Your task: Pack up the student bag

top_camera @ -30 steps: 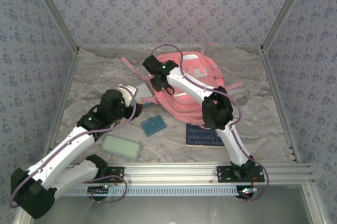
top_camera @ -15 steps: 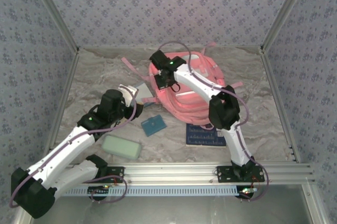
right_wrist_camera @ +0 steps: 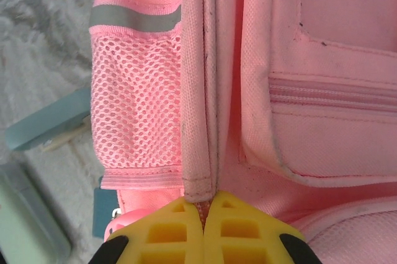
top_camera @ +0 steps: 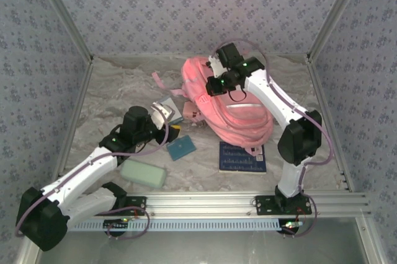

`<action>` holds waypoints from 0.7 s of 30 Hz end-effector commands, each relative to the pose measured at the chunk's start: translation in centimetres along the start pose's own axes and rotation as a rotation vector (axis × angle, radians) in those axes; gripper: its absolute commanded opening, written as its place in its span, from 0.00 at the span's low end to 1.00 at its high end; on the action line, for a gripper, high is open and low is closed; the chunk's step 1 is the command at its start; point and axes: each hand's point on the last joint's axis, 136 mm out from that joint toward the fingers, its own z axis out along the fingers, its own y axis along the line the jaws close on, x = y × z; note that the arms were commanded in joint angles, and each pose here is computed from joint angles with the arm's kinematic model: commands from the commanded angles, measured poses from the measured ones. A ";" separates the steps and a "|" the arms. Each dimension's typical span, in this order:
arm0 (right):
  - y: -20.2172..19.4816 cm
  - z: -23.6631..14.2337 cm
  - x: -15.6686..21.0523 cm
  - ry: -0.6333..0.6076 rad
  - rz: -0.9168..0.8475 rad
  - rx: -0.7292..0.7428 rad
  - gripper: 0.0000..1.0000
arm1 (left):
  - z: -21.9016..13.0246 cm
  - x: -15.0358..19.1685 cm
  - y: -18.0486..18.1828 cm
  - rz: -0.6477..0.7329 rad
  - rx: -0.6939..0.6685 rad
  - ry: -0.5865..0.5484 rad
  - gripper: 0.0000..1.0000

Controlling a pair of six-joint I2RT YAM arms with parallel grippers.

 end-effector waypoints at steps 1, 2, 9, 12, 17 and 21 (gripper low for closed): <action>2.6 -2.2 -1.4 -0.113 -0.078 -0.149 0.00 | 0.2 -2.8 -2.3 0.208 0.111 -0.140 0.54; 2.8 -2.3 -1.3 -0.125 -0.082 -0.166 0.00 | 0.5 -2.8 -2.5 0.250 0.113 -0.148 0.54; 2.4 -3.9 -1.4 -0.242 -0.075 -0.198 0.00 | 3.1 -1.1 -4.6 0.404 0.217 -0.103 0.58; 2.2 -4.2 -1.1 -0.271 -0.071 -0.202 0.00 | 3.9 -0.9 -4.9 0.413 0.223 -0.110 0.58; 2.0 -4.4 -0.9 -0.330 -0.052 -0.228 0.00 | 5.1 -0.5 -5.0 0.438 0.218 -0.105 0.56; 1.9 -4.0 -0.7 -0.323 -0.037 -0.240 0.00 | 6.0 -0.5 -4.4 0.418 0.190 -0.101 0.55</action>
